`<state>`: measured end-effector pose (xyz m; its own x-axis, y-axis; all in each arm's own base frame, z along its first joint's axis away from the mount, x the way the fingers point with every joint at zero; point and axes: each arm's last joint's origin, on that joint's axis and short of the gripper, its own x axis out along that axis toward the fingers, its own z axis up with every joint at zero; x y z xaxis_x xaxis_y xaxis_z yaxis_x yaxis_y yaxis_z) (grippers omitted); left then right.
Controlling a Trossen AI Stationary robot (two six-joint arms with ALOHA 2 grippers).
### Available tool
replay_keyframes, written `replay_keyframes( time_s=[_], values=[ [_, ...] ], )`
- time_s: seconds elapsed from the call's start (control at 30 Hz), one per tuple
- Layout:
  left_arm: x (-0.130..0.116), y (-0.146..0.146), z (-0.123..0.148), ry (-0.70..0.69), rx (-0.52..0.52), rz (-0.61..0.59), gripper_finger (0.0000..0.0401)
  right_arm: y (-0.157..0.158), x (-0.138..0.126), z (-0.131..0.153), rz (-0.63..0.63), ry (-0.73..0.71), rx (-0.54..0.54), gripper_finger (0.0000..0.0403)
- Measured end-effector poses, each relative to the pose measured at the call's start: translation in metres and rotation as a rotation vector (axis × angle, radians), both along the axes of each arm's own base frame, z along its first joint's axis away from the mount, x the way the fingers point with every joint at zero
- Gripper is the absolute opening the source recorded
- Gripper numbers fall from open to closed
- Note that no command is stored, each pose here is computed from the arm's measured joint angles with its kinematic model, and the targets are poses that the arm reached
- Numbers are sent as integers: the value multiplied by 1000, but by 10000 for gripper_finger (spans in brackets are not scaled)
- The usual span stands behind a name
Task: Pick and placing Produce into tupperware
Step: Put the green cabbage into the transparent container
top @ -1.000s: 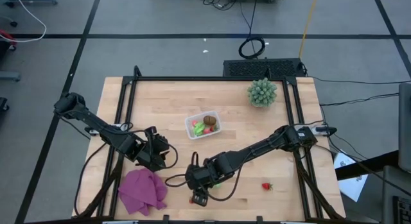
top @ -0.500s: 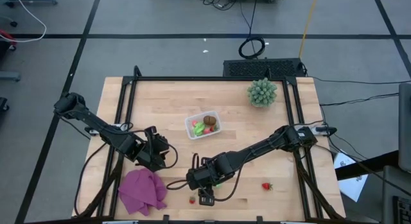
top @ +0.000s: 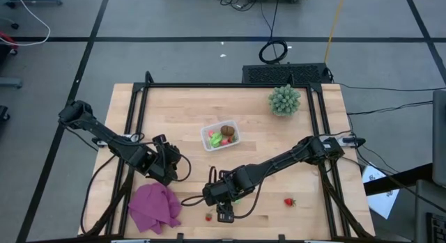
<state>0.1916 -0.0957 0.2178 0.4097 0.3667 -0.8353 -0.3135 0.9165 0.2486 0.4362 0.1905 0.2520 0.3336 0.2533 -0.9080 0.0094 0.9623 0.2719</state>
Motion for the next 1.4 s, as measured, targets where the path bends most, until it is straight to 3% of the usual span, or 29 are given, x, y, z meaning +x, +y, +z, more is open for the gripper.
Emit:
replay_keyframes(
  time_s=[0.33, 0.7, 1.4],
  values=[
    [0, 0, 0, -1, -1, 2, 227, -1, -4, -4, -7, 46, -12, 238],
    [0, 0, 0, -1, -1, 2, 227, -13, -19, -56, -121, 274, -40, 238],
    [0, 0, 0, 0, 1, -3, 227, -17, -22, -84, -141, 288, -37, 238]
  ],
)
